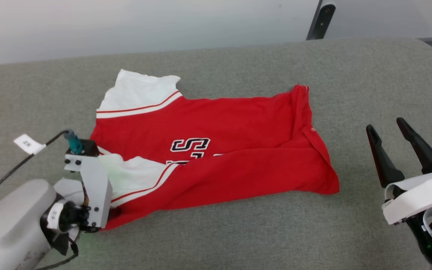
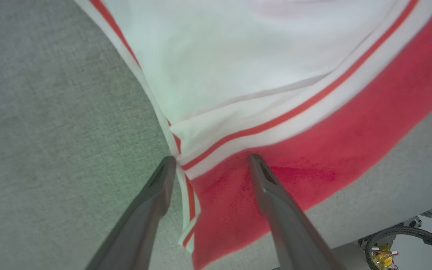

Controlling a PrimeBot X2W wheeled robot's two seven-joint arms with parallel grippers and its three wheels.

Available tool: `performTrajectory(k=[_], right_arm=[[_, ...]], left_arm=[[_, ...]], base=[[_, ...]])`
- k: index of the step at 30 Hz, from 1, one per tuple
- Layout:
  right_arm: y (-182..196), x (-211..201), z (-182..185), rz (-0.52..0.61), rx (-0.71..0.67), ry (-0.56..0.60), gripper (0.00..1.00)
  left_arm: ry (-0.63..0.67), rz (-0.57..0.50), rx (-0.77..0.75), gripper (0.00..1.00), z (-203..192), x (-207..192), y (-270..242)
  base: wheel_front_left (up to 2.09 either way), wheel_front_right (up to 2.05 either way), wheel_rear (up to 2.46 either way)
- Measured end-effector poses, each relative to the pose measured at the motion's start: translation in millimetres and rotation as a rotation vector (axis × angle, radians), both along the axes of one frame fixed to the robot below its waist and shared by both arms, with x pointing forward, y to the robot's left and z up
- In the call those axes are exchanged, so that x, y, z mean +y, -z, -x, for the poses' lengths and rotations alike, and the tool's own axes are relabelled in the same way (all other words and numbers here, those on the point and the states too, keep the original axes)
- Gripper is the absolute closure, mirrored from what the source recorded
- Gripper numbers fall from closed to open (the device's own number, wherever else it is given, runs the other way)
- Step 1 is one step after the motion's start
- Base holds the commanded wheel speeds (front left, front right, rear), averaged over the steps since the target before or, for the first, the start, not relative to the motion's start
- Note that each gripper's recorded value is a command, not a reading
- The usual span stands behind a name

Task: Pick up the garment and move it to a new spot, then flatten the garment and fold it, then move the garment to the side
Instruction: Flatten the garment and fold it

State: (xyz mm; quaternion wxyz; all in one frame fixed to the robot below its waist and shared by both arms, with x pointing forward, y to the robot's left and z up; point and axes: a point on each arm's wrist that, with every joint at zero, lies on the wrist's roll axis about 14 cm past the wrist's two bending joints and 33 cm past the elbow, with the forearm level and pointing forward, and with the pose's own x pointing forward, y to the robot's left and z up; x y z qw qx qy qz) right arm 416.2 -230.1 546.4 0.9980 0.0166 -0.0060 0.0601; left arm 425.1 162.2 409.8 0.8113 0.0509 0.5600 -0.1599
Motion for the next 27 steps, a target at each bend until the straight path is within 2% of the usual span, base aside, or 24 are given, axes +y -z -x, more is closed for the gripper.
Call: performTrajectory(k=[3,4,7,10,14,17,21,27], right_arm=[[-1,4,4,-0.023,-0.004,0.013,0.00],[0,6,6,-0.026,0.002,0.013,0.00],[1,6,8,-0.023,0.015,0.020,0.00],[3,7,9,-0.021,0.033,0.021,0.00],[17,8,13,-0.026,0.121,0.011,0.00],[31,9,15,-0.022,0.228,-0.006,0.00],[58,9,23,0.015,0.439,-0.040,0.00],[64,18,4,0.063,0.605,-0.103,0.00]], left_arm=[[-0.029,0.003,0.047,0.00,1,1,13],[-0.042,0.006,0.059,0.10,0,1,16],[-0.077,0.025,0.072,1.00,-6,0,22],[-0.092,0.038,0.080,1.00,-11,-2,27],[-0.104,0.041,0.090,1.00,-12,-2,28],[-0.092,0.042,0.075,1.00,-12,-2,24],[-0.079,0.046,0.056,1.00,-11,-4,21],[-0.062,0.061,0.044,1.00,-10,-11,18]], base=[[0.00,0.00,0.00],[0.00,0.00,0.00],[0.00,0.00,0.00],[0.00,0.00,0.00],[0.00,0.00,0.00],[0.00,0.00,0.00],[0.00,0.00,0.00],[0.00,0.00,0.00]])
